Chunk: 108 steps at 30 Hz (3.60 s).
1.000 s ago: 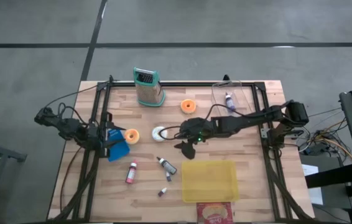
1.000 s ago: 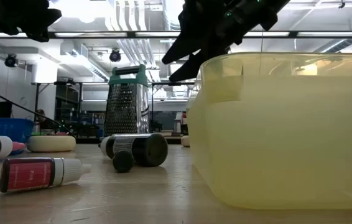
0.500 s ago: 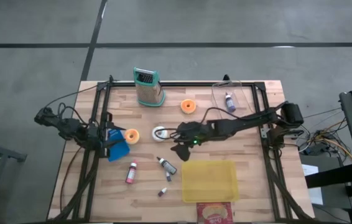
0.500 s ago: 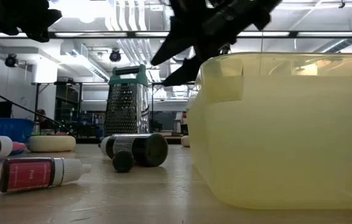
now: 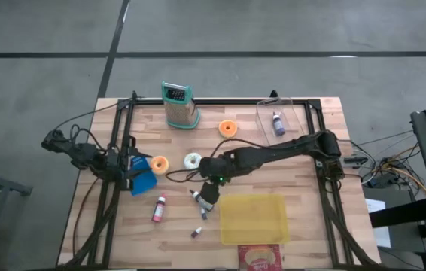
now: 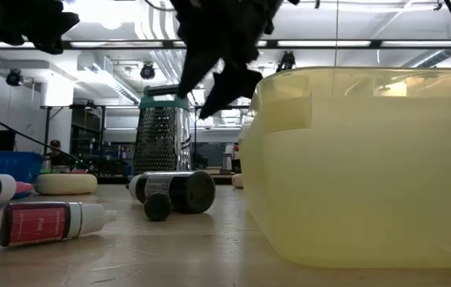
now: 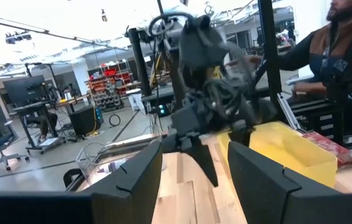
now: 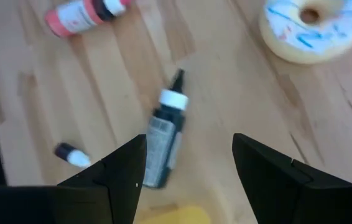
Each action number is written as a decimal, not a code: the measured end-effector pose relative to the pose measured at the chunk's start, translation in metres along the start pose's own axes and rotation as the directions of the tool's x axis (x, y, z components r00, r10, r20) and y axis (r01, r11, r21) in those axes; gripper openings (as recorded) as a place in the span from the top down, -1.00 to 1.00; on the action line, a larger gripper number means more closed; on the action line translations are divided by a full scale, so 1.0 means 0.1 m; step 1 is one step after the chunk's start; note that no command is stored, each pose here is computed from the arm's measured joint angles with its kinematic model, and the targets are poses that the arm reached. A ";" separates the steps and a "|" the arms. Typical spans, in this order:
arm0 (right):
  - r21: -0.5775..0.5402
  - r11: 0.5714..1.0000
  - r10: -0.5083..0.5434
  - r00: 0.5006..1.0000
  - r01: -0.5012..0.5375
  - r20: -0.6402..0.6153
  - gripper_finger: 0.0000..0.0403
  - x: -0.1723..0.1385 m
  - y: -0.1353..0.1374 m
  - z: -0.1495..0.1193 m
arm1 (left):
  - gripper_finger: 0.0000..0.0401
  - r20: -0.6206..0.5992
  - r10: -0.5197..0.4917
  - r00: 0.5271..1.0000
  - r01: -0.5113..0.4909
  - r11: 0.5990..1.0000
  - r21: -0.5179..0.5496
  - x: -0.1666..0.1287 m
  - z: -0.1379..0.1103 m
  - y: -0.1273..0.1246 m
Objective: Pick & Place Food Item
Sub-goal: Put the black food coloring bottle into the transparent bin
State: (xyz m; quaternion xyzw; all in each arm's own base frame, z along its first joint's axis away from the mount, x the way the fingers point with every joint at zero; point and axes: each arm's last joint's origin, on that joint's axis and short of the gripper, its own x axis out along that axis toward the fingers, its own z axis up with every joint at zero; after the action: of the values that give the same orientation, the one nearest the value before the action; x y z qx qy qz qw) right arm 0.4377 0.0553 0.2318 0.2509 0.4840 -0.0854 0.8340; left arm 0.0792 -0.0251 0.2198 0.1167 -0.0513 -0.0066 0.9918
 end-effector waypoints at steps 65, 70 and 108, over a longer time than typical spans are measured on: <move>0.133 0.991 -0.007 1.000 0.006 0.005 -0.16 0.75 0.21 -0.43 | 0.06 0.000 0.000 1.000 0.000 1.000 0.000 0.00 0.00 0.00; 0.146 0.989 0.024 1.000 -0.024 0.002 -0.16 0.86 0.16 -0.50 | 0.06 0.000 0.000 1.000 0.000 1.000 0.000 0.00 0.00 0.00; 0.149 0.988 0.045 0.998 -0.039 -0.043 0.22 1.07 0.13 -0.54 | 0.06 -0.003 0.001 1.000 -0.001 1.000 0.001 0.00 0.00 0.00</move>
State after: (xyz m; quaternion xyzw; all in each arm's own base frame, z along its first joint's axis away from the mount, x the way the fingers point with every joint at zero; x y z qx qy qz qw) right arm 0.4563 0.1041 0.1228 0.3243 0.4899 -0.0978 0.8033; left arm 0.0796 -0.0252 0.2196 0.1172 -0.0501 -0.0057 0.9918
